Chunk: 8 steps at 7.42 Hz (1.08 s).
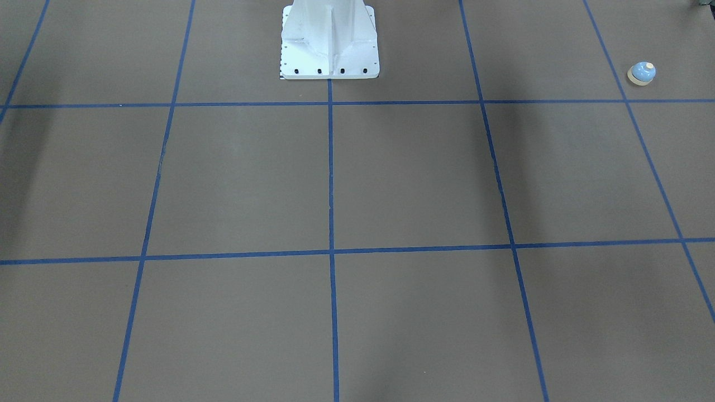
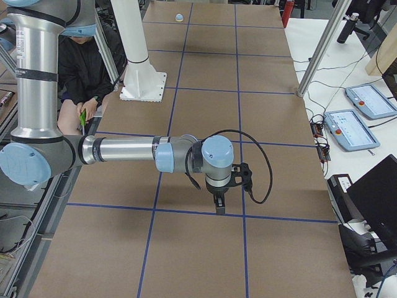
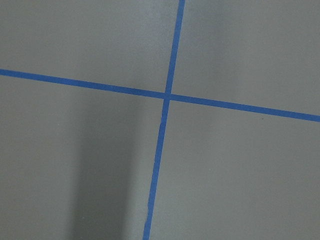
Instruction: Place and press bell with both arms
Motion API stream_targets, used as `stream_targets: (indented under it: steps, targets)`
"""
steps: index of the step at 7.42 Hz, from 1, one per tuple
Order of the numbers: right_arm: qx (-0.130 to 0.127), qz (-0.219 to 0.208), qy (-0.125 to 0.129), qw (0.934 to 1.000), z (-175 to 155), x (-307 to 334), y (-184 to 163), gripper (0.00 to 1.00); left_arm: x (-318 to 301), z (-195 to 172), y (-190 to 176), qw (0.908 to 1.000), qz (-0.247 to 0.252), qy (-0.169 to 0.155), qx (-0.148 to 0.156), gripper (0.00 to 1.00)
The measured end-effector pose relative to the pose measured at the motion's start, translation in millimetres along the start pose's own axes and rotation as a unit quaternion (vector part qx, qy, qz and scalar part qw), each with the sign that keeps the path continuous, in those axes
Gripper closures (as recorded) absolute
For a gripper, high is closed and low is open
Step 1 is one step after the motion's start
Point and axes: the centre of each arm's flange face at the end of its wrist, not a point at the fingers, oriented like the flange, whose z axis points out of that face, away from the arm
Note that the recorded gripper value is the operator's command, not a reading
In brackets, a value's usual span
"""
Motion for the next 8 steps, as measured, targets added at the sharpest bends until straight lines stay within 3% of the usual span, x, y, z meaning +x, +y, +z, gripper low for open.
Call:
stream_targets:
  steps: [2,5,8]
  targets:
    - [0.000,0.001,-0.002,1.0000,0.2,-0.4,0.5,0.00,11.1,-21.5,-6.8,0.9998,-0.008,-0.017,-0.007,0.00]
    - [0.001,0.001,-0.009,1.0000,0.6,-1.6,1.4,0.00,57.9,-82.7,-1.6,0.9956,-0.038,-0.084,-0.012,0.00]
    - [0.004,-0.003,-0.011,0.9999,-1.1,-3.9,1.0,0.00,106.6,-93.7,10.5,0.9863,-0.087,-0.140,0.001,0.00]
